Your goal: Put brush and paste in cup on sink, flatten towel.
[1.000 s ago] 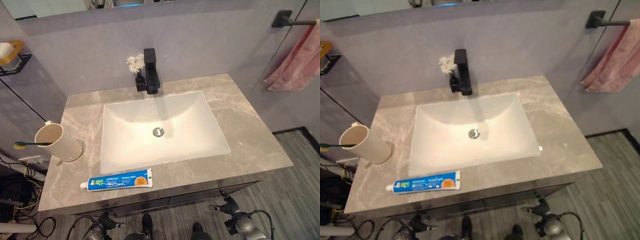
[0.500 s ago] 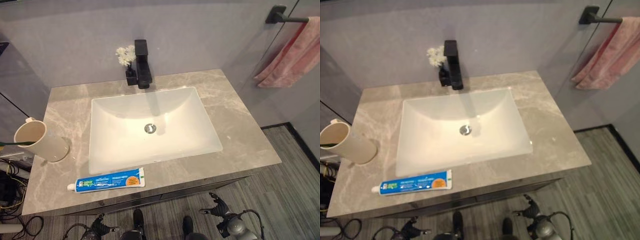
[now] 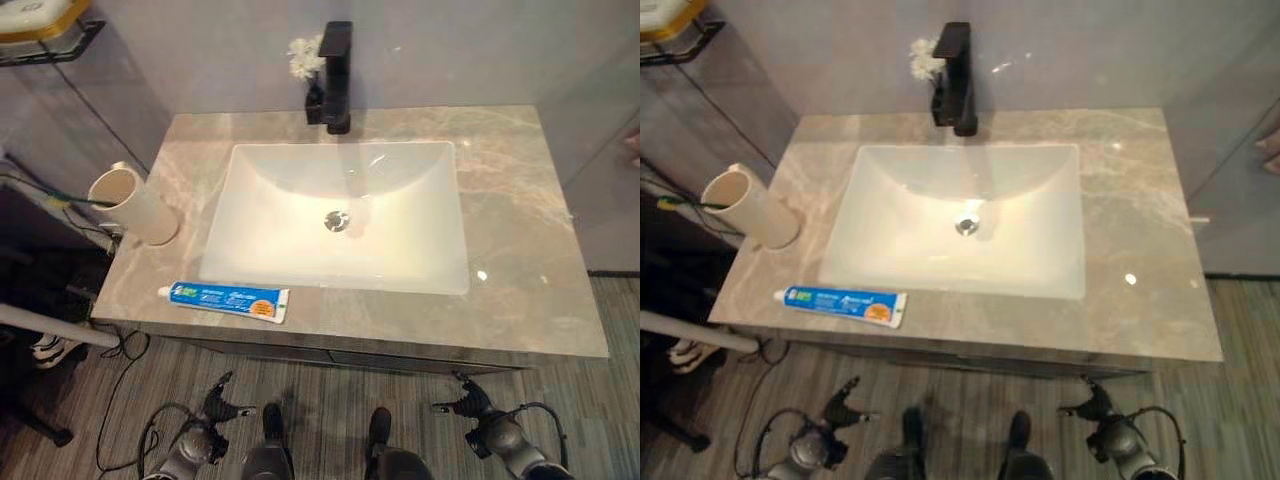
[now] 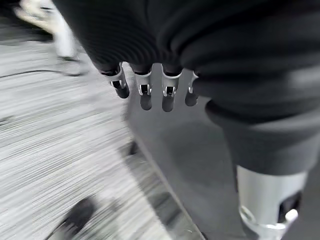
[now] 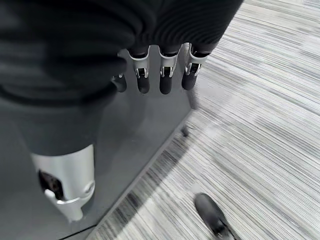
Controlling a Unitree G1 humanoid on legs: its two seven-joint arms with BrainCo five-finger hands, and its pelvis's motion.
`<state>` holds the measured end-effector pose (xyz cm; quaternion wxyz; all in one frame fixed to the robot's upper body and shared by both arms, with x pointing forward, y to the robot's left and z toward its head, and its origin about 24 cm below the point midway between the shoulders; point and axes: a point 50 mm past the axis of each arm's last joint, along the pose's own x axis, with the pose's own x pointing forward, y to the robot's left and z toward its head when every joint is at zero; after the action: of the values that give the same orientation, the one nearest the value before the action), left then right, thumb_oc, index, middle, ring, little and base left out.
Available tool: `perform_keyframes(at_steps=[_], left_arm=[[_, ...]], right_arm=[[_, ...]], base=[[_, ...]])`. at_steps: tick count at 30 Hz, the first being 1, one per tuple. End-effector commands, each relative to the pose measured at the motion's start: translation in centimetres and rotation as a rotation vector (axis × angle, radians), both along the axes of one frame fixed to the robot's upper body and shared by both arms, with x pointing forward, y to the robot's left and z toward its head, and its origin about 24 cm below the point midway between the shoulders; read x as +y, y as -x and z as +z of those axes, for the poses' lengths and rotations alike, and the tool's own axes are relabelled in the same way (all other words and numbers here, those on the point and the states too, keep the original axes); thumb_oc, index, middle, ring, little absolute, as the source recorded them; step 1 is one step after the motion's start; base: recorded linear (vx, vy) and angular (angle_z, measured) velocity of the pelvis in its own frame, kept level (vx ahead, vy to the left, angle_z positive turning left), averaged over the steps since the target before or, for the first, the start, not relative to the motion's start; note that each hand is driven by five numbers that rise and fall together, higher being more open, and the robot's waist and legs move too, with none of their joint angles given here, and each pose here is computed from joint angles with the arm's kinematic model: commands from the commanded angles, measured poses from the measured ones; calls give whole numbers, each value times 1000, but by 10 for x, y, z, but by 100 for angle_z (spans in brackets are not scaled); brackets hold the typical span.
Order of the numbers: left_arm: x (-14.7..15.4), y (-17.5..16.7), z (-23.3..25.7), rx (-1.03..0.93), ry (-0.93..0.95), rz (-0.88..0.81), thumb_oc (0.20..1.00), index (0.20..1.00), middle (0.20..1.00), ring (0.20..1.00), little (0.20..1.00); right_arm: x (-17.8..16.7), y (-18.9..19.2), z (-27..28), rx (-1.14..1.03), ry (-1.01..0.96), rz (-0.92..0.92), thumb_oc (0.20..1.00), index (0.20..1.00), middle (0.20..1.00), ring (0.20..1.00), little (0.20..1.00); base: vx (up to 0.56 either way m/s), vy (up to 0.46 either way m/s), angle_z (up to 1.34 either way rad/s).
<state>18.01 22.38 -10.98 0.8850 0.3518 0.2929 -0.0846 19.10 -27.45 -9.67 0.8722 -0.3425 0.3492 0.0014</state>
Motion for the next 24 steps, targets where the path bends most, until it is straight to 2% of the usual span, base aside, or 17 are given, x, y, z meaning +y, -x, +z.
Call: perform_keyframes(at_steps=[1,9,10,11,12,13,14,17,18,19,21,24], left_arm=[[21,-1,20,-79,-76,-101,1000,1000,1000,1000,1000],[37,-1,67,-246,-147,-300,1000,1000,1000,1000,1000],[43,-1,95,-295,-205,-439,1000,1000,1000,1000,1000],[44,0,97,-294,-208,-437,1000,1000,1000,1000,1000],[34,-5,129,-368,-339,-697,1000,1000,1000,1000,1000],[30,3,162,-374,-369,-853,1000,1000,1000,1000,1000],[31,4,164,-371,-371,-849,1000,1000,1000,1000,1000],[22,12,229,-481,-406,-980,1000,1000,1000,1000,1000],[20,7,262,-629,-480,-975,1000,1000,1000,1000,1000],[21,10,264,-627,-486,-969,1000,1000,1000,1000,1000],[30,7,295,-821,-473,-812,1000,1000,1000,1000,1000],[23,2,326,-1014,-475,-773,1000,1000,1000,1000,1000]], right_arm=[[15,-18,8,-84,-33,42,1000,1000,1000,1000,1000],[17,-16,0,-41,17,46,1000,1000,1000,1000,1000],[13,-10,-7,29,31,23,1000,1000,1000,1000,1000],[14,-10,-7,28,28,25,1000,1000,1000,1000,1000],[3,-1,-11,85,39,-20,1000,1000,1000,1000,1000],[-5,9,-16,119,23,-90,1000,1000,1000,1000,1000],[-4,9,-16,119,21,-86,1000,1000,1000,1000,1000],[-18,42,-27,257,101,-73,1000,1000,1000,1000,1000],[-20,54,-31,299,101,-74,1000,1000,1000,1000,1000],[-18,53,-31,298,98,-67,1000,1000,1000,1000,1000],[-15,67,-38,326,84,-116,1000,1000,1000,1000,1000],[-7,70,-41,323,45,-131,1000,1000,1000,1000,1000]], base=[[-20,189,-5],[-19,91,-1],[2,2,16],[39,-18,22],[30,-27,39],[42,-30,45],[18,-30,41],[14,-41,13],[0,-52,10],[11,-75,12],[-7,-87,9],[-20,-78,10]])
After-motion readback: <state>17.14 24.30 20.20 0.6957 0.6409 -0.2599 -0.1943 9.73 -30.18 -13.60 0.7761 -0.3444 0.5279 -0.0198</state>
